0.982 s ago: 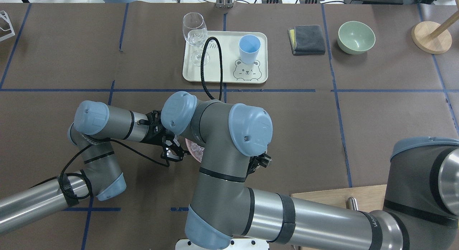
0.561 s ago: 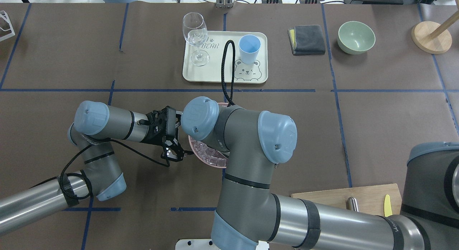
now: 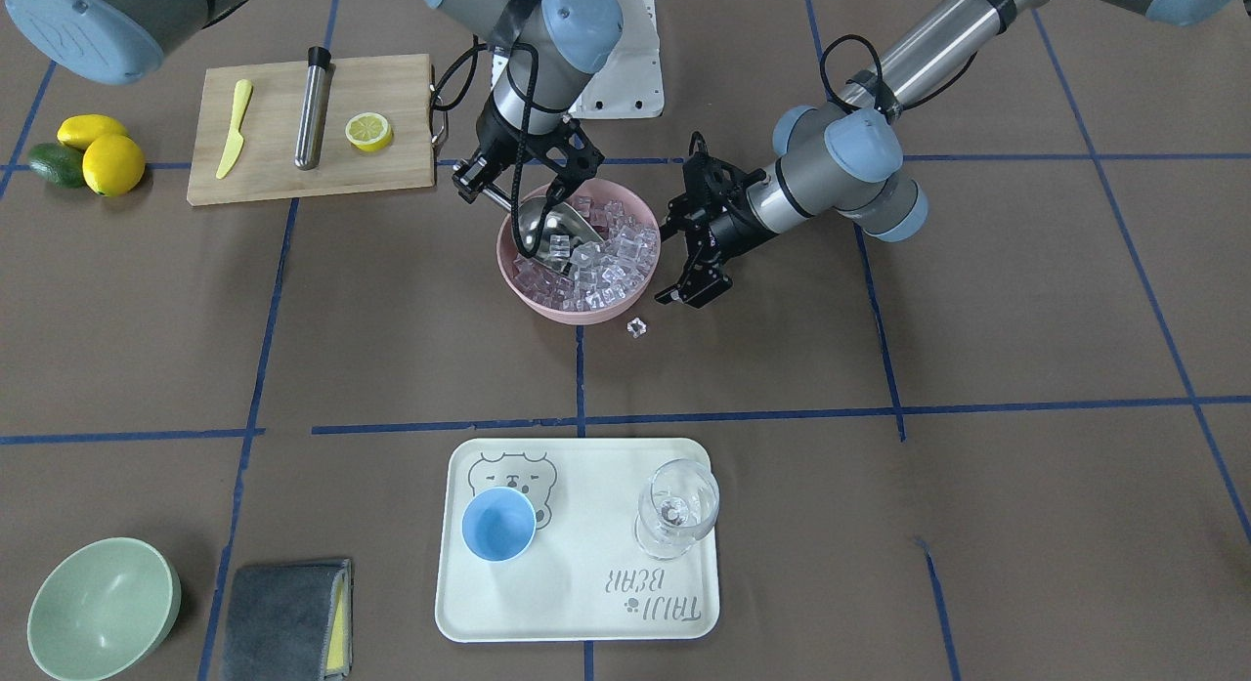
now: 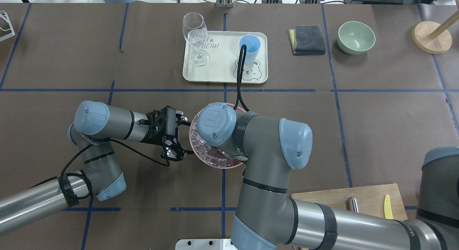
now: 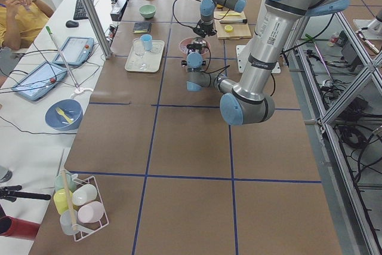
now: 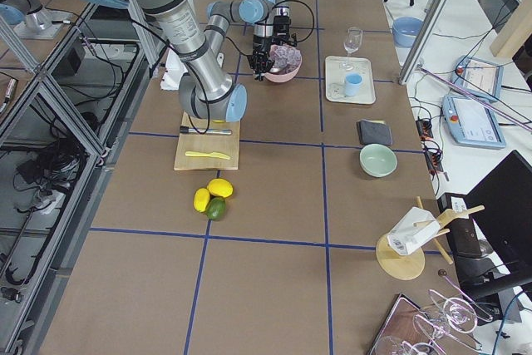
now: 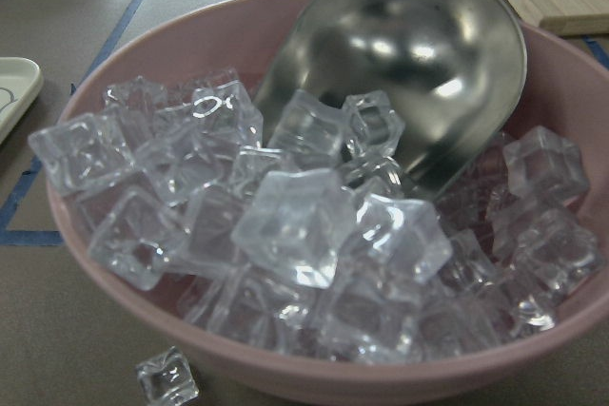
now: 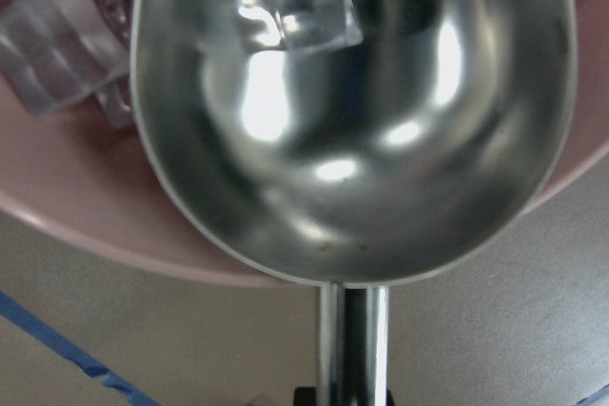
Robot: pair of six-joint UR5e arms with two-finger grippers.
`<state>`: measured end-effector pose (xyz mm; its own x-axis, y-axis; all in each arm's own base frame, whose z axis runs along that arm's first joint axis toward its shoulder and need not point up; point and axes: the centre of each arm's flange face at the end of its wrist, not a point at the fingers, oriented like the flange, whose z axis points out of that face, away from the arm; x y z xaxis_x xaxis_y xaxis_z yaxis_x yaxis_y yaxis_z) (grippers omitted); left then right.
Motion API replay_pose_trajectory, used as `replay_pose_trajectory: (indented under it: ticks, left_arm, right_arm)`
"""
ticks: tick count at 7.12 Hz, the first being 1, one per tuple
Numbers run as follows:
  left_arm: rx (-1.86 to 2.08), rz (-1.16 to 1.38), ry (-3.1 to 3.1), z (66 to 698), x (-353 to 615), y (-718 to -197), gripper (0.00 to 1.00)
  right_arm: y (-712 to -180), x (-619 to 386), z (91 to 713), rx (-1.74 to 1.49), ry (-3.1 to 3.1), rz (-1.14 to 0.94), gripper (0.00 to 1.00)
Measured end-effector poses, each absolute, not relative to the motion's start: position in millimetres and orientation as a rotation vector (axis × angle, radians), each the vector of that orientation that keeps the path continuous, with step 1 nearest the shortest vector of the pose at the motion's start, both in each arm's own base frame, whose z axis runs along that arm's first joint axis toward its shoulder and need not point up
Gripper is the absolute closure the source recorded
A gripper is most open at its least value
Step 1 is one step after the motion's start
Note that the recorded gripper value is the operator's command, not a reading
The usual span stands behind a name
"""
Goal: Put ice in cup with scoop
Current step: 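Lift the ice-filled scoop out and carry it toward the blue cup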
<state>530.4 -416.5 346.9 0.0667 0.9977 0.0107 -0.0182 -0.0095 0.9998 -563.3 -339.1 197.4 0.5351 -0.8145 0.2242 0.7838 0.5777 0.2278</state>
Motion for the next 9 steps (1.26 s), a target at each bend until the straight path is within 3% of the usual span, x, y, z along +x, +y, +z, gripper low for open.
replay_pose_trajectory:
  ticks: [9]
  left_arm:
    - [1.243,1.171,1.139,343.1,531.5,-417.4,0.0]
  right_arm:
    - [-339.7,-484.7,169.0,0.233,-0.441,-0.889,1.0]
